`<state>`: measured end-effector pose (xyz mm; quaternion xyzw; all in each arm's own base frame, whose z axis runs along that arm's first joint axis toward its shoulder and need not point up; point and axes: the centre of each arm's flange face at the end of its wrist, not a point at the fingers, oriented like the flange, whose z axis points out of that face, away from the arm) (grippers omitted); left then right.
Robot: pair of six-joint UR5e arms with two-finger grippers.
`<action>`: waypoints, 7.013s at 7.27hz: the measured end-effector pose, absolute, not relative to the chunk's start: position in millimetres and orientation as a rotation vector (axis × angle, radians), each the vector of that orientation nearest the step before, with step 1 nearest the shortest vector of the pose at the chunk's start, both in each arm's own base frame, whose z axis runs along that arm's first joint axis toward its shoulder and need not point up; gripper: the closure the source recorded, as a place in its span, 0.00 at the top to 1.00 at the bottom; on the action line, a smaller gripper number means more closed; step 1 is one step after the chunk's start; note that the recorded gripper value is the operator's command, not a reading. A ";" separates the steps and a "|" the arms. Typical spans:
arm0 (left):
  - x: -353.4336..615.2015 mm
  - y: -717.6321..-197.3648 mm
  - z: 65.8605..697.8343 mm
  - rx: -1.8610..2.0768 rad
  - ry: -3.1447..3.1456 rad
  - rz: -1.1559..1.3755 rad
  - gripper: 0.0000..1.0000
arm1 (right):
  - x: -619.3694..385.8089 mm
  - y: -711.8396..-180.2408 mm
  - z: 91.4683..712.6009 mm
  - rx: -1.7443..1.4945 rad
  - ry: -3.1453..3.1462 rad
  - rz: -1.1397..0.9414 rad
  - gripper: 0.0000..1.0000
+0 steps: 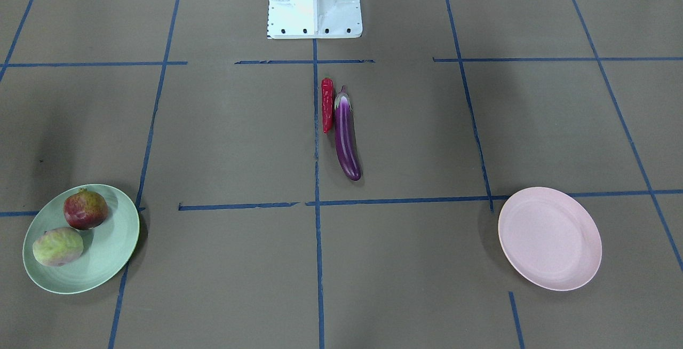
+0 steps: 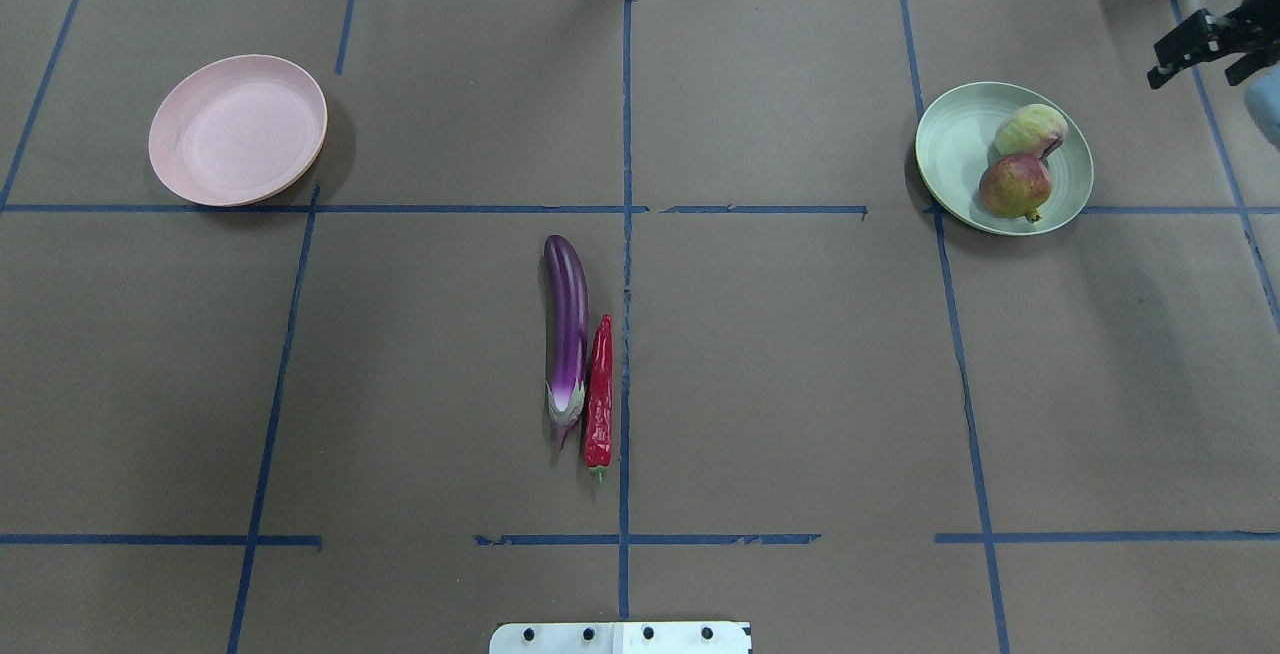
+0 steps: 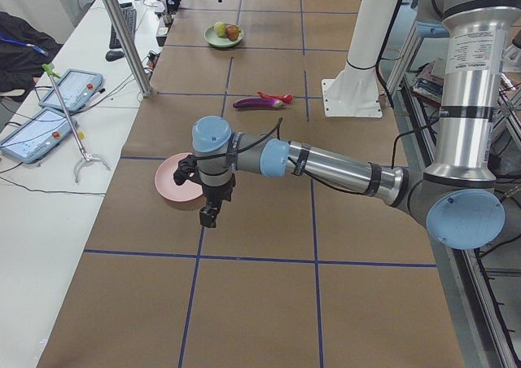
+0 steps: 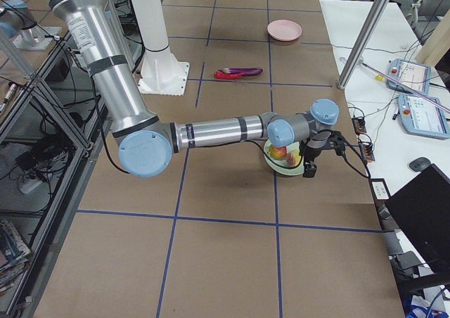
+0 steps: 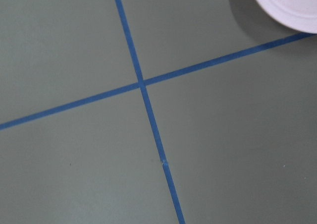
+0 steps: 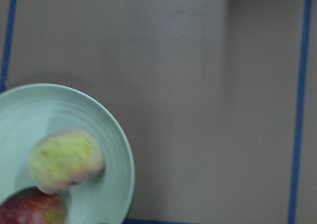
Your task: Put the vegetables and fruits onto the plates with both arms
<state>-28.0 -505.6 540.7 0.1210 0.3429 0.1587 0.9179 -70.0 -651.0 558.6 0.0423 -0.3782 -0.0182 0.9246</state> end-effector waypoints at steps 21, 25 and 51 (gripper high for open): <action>604.2 -495.6 223.4 -0.036 0.798 -0.268 0.00 | 43.6 -485.0 643.1 0.090 -0.806 0.011 1.00; 486.2 -596.9 257.2 0.078 0.777 -0.222 0.00 | 42.9 -485.1 642.7 0.091 -0.810 0.011 1.00; 527.1 -441.8 230.4 0.112 0.778 -0.129 0.00 | 42.0 -485.9 642.3 0.091 -0.812 0.009 1.00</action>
